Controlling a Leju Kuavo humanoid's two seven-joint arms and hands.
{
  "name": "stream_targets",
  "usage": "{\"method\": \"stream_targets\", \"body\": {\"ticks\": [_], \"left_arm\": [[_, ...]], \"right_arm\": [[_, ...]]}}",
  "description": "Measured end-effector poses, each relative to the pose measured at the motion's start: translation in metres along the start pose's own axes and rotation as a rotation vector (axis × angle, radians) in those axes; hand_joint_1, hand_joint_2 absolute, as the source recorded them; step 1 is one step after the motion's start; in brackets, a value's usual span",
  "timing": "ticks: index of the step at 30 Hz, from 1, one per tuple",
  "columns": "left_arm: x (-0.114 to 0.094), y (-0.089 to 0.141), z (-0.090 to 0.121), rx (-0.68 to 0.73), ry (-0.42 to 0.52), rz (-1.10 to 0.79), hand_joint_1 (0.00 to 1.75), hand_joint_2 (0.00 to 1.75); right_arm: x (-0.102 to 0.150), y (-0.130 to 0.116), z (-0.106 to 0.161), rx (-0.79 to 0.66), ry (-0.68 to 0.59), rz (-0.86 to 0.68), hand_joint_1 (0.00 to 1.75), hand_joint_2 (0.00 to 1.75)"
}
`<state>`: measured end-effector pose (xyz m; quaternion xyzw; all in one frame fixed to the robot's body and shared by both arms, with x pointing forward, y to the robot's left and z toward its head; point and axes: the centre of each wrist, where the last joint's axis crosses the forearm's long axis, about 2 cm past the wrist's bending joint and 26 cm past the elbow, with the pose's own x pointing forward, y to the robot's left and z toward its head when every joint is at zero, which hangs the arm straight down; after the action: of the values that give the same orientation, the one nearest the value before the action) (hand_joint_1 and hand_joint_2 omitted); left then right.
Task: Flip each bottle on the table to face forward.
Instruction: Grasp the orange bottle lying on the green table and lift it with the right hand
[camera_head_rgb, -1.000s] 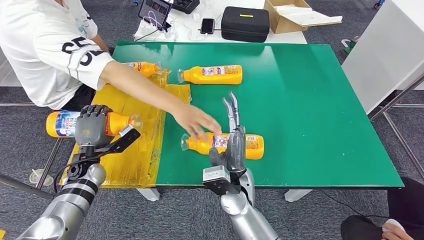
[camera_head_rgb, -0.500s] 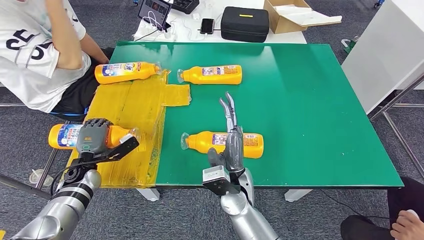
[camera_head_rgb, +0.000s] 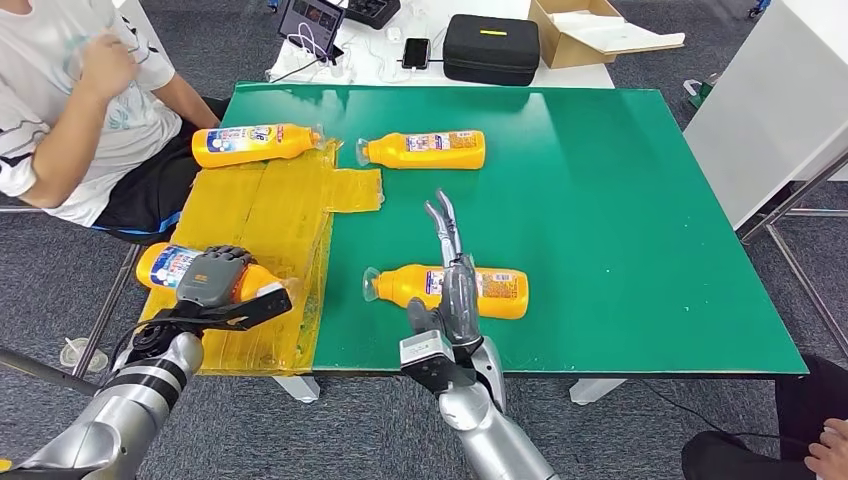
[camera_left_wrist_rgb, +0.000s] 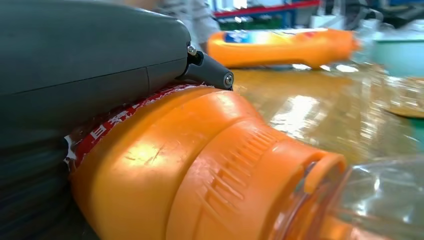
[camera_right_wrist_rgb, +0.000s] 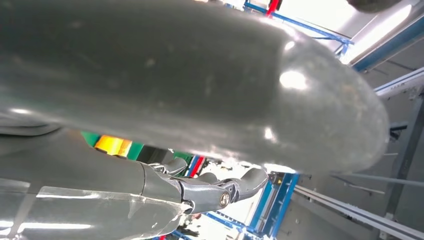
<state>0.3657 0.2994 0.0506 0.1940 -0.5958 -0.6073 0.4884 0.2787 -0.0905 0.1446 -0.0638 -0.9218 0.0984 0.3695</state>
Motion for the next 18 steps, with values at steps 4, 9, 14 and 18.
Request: {"method": "stream_targets", "body": {"ticks": [4,9,14,18], "left_arm": [[0.0044,0.0014,-0.0045,-0.017,-0.027,0.023,1.09,1.75],[0.0063,0.0020,-0.0066,-0.048,-0.042,0.049,0.00,0.44],[0.0073,0.0030,-0.0087,-0.103,-0.072,0.162,0.00,0.00],[0.0082,0.0046,-0.0105,-0.121,-0.099,0.254,0.00,0.00]], "right_arm": [[-0.0014,0.0008,0.0016,0.011,0.007,-0.002,0.00,0.00],[-0.0026,0.0015,0.0028,0.019,0.014,-0.006,0.00,0.00],[-0.0029,0.0040,0.0030,0.032,0.023,-0.028,0.00,0.00],[-0.0035,0.0062,0.0037,0.040,0.028,-0.045,0.00,0.00]]}}
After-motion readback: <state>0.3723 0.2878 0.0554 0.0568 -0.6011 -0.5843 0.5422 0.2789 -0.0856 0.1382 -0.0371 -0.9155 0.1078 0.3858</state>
